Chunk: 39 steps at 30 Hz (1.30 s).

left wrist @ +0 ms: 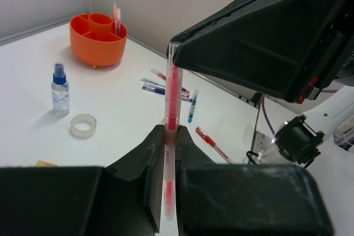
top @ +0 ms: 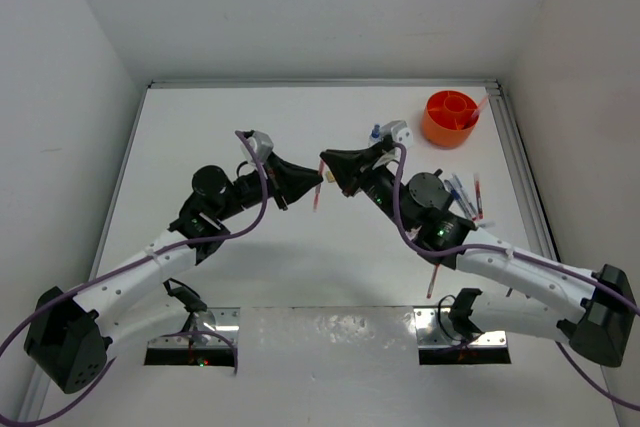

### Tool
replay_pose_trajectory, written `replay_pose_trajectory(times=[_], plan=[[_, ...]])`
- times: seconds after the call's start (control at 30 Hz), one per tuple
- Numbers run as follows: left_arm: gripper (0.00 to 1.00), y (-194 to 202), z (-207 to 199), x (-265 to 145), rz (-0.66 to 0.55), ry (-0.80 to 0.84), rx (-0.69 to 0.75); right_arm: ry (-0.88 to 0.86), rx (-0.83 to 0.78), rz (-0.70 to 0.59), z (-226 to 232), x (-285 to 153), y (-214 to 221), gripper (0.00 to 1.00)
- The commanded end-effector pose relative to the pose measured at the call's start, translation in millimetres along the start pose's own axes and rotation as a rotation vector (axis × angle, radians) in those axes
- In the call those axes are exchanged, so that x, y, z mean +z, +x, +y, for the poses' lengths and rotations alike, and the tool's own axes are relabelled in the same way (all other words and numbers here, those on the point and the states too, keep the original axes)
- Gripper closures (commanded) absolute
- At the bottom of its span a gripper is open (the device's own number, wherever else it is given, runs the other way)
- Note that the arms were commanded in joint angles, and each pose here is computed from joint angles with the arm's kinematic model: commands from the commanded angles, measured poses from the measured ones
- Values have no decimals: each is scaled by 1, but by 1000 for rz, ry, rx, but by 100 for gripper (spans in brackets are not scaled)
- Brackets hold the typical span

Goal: Sort the stationery into containers
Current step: Close the pen cap on the pen.

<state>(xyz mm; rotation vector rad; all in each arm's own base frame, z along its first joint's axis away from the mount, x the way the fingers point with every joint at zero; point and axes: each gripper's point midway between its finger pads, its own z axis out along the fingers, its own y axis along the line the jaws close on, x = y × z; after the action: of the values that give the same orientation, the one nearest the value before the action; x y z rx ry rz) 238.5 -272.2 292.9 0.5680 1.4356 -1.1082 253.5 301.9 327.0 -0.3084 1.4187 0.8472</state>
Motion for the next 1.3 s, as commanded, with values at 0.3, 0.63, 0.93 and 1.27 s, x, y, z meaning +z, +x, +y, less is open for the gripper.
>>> replay_pose_trajectory(times=[0.3, 0.63, 0.93, 1.27], plan=[[100, -92, -29, -7, -313, 95, 135, 41, -68, 209, 2, -20, 76, 100], [100, -96, -29, -13, -337, 78, 196, 111, -65, 313, -2, -37, 129, 100], [100, -95, -13, -19, -344, 4, 249, 132, -93, 379, -2, -50, 148, 100], [100, -92, -2, -20, -334, -56, 281, 144, -140, 413, -4, -56, 155, 100]])
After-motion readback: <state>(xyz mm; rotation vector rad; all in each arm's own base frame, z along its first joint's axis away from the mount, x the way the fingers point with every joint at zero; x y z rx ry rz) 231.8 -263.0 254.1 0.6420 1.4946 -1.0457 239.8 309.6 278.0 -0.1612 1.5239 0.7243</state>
